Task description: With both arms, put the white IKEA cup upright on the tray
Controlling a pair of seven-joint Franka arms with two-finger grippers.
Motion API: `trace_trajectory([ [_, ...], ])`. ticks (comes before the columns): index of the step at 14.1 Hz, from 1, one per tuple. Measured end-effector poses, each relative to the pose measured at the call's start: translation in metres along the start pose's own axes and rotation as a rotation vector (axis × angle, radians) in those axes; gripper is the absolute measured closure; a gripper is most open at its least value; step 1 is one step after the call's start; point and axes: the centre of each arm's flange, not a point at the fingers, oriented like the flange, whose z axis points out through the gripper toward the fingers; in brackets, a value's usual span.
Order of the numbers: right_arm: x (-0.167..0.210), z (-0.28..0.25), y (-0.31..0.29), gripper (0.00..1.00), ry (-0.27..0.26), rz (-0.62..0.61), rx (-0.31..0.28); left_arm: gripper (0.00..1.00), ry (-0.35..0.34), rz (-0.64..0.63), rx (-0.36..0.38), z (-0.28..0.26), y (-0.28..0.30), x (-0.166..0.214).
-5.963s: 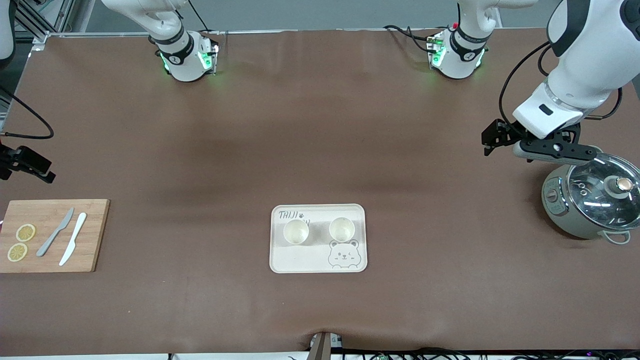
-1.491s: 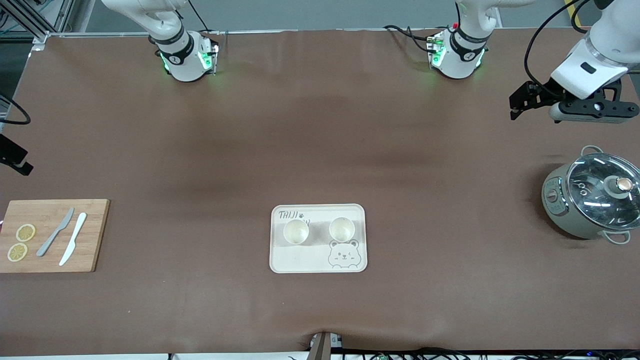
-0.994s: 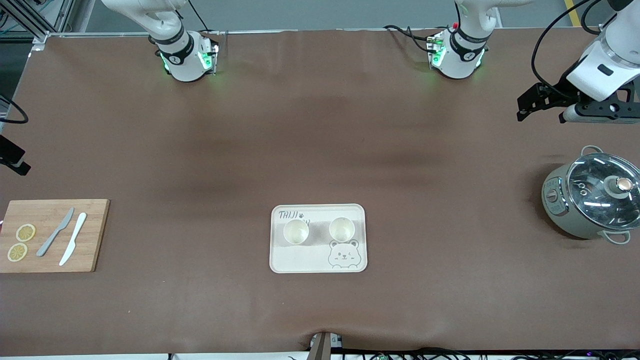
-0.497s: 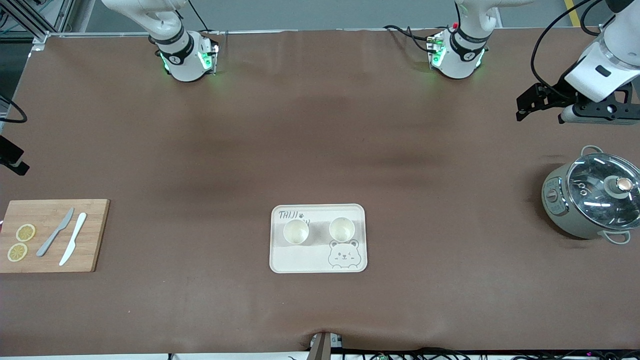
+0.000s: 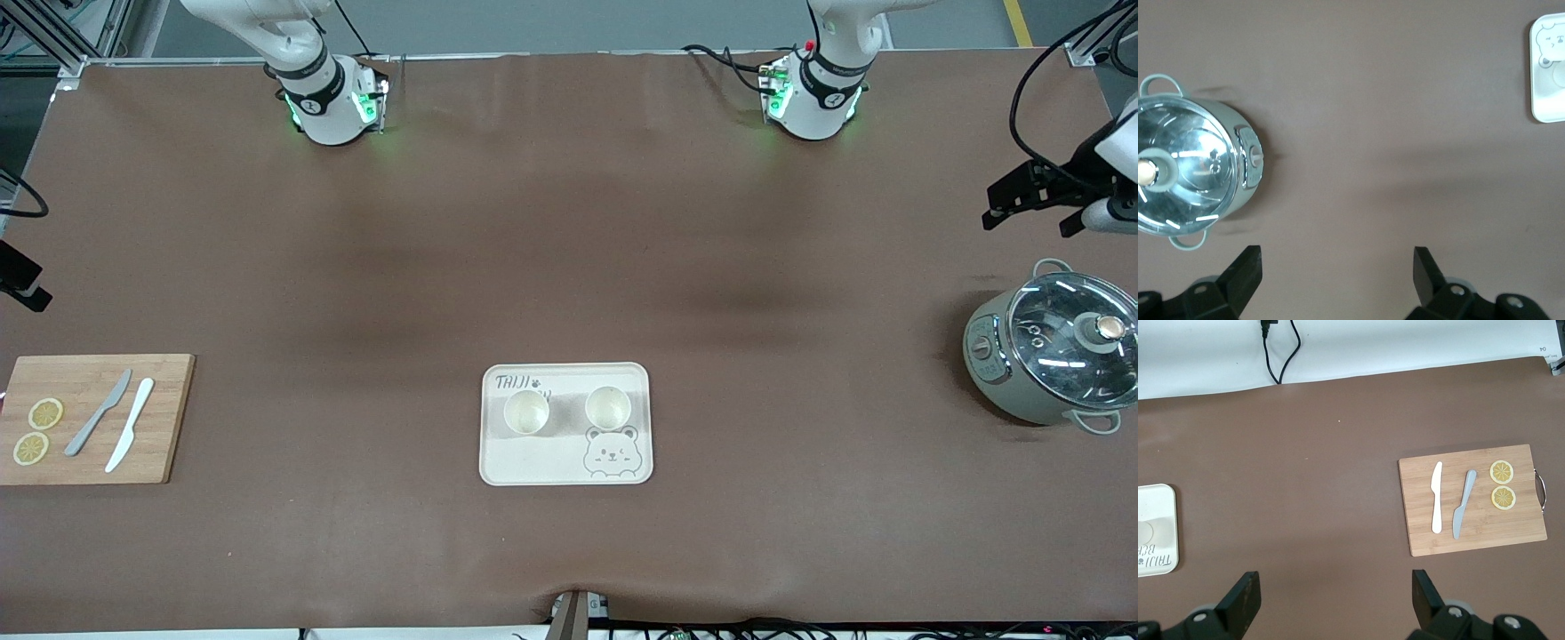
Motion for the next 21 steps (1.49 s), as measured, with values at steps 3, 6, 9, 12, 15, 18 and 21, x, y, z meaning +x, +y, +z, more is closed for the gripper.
trace_trajectory([
  [3,0.000,0.000,0.000,0.00,0.000,-0.001,0.000,0.00,-0.001,0.027,-0.007,0.006,0.010,0.023],
  [6,0.000,0.000,-0.001,0.00,0.000,-0.001,0.000,0.00,0.002,0.004,-0.011,0.008,0.012,0.036],
  [9,0.000,0.000,-0.001,0.00,0.000,-0.002,0.000,0.00,0.018,-0.024,-0.010,0.017,-0.002,0.044],
  [12,0.000,0.000,-0.001,0.00,-0.001,-0.002,0.001,0.00,0.036,-0.046,-0.010,0.018,-0.009,0.054],
  [15,0.000,0.000,-0.002,0.00,-0.001,-0.003,0.001,0.00,0.047,-0.049,-0.009,0.012,-0.008,0.055],
  [18,0.000,0.000,-0.002,0.00,0.000,-0.003,0.001,0.00,0.043,-0.049,-0.010,0.011,-0.008,0.055],
  [21,0.000,0.000,-0.002,0.00,0.000,-0.003,0.000,0.00,0.034,-0.049,-0.011,0.012,-0.008,0.054],
])
